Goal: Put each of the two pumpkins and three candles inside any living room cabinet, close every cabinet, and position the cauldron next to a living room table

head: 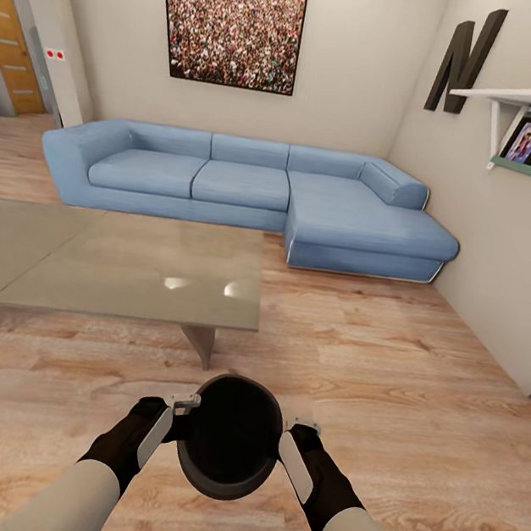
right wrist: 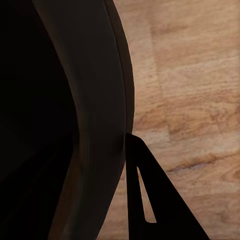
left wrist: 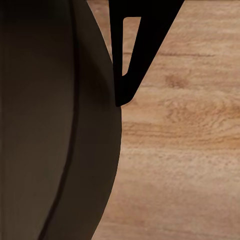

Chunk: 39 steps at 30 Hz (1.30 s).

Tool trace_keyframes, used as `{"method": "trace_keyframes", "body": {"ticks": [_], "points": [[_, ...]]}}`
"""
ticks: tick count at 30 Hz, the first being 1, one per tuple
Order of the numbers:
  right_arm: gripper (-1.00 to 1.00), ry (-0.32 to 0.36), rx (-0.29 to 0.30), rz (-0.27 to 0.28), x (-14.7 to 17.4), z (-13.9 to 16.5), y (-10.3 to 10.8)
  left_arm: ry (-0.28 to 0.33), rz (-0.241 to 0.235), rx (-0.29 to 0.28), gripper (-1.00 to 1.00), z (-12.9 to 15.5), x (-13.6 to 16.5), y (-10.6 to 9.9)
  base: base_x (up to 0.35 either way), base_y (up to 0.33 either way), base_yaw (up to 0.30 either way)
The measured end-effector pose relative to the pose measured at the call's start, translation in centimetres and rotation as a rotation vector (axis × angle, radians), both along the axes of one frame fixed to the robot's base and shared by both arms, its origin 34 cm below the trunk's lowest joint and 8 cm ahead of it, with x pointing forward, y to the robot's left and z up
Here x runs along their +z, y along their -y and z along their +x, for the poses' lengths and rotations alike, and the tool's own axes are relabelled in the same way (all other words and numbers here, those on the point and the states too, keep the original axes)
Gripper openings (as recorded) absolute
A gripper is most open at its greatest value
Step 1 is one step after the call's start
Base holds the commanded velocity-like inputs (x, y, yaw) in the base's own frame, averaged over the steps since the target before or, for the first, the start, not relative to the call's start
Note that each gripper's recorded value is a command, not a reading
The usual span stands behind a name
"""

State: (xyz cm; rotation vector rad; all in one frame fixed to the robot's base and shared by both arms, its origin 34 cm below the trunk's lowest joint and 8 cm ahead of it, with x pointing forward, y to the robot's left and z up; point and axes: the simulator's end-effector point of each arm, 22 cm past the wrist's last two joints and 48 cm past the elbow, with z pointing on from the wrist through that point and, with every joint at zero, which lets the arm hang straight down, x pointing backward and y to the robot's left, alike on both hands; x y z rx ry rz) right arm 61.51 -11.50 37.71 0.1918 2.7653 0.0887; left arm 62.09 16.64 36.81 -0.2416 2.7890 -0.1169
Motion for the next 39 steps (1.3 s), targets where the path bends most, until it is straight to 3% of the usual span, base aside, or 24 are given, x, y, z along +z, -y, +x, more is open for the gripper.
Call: {"method": "trace_keyframes", "body": {"ticks": [22,39], "points": [[-1.00,0.001,0.000,0.000,-4.9,-1.2,0.0,0.001,0.000,0.000,-1.00,-1.2,-4.9,0.0,0.000,0.000,0.000],[-1.00,0.002,0.000,0.000,-5.5,-1.4,0.0,0.002,0.001,-0.001,-1.00,-1.4,-5.5,0.0,0.000,0.000,0.000]]}}
